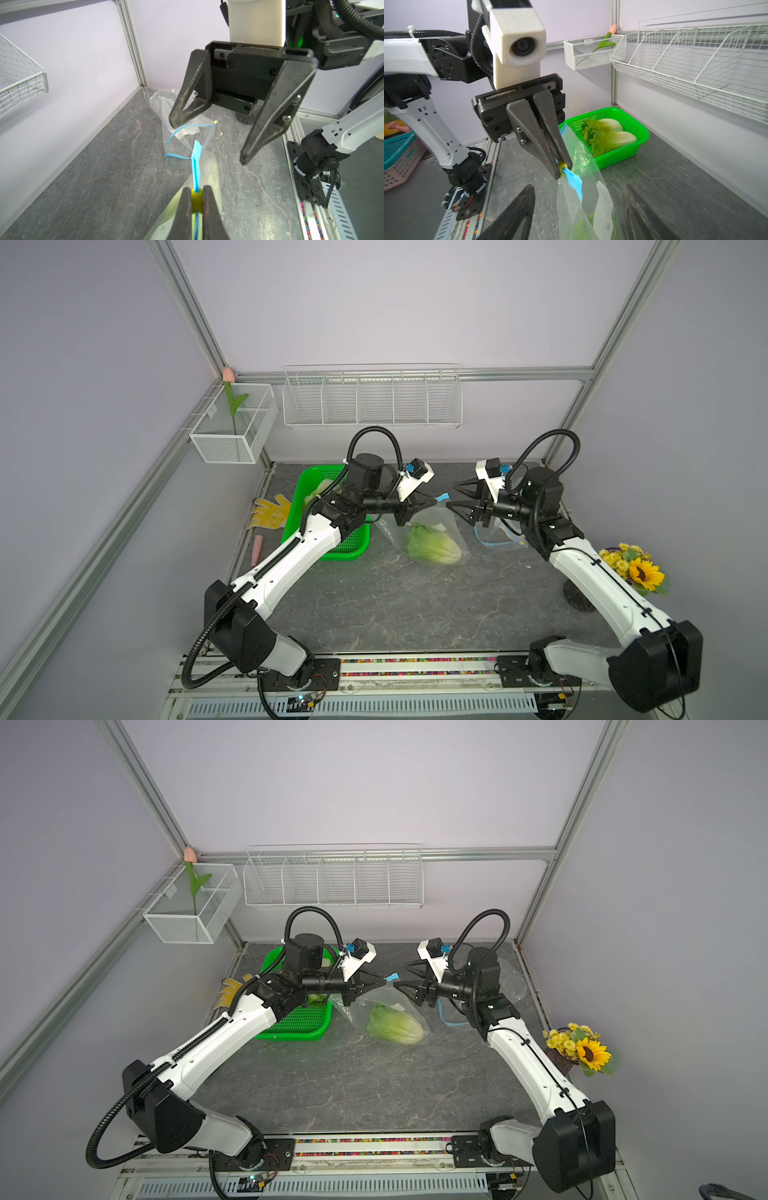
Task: Open the zip-top bag and take out the chinese cabbages
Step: Unzip the zipper on the zipper food storage bag.
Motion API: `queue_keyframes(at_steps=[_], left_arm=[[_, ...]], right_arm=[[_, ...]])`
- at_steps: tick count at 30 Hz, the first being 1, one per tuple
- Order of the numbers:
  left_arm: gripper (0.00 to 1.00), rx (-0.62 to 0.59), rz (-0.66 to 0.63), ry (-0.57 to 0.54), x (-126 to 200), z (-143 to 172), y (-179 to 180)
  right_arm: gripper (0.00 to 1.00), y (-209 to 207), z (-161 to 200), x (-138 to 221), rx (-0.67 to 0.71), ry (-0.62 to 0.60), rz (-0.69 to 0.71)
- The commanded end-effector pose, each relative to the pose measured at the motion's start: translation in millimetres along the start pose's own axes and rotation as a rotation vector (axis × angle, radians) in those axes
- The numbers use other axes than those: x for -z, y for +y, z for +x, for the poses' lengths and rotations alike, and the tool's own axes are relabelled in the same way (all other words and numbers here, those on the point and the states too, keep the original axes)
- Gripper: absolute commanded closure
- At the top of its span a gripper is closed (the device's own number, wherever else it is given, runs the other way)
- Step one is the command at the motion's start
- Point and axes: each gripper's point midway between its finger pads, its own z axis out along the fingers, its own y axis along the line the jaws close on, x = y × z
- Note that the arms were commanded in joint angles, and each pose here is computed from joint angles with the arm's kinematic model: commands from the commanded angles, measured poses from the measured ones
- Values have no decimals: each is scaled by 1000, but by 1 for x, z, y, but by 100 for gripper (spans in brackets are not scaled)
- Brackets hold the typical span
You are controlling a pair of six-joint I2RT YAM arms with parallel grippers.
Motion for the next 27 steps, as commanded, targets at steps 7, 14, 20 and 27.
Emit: queue_keyframes(at_steps=[7, 14, 20, 27], left_arm=[[99, -2, 22, -17, -2, -2, -2], [99, 0, 17, -17, -2, -1, 0], [99, 1, 1, 2, -1, 3, 2], [99, 8, -20, 39, 2, 14, 4]], right_arm=[[61, 13, -8, -12, -17, 12, -110], [93, 15, -5, -12, -21, 29, -109], [93, -10, 2, -5, 22, 59, 95], [93, -37, -1, 12, 89, 62, 310]])
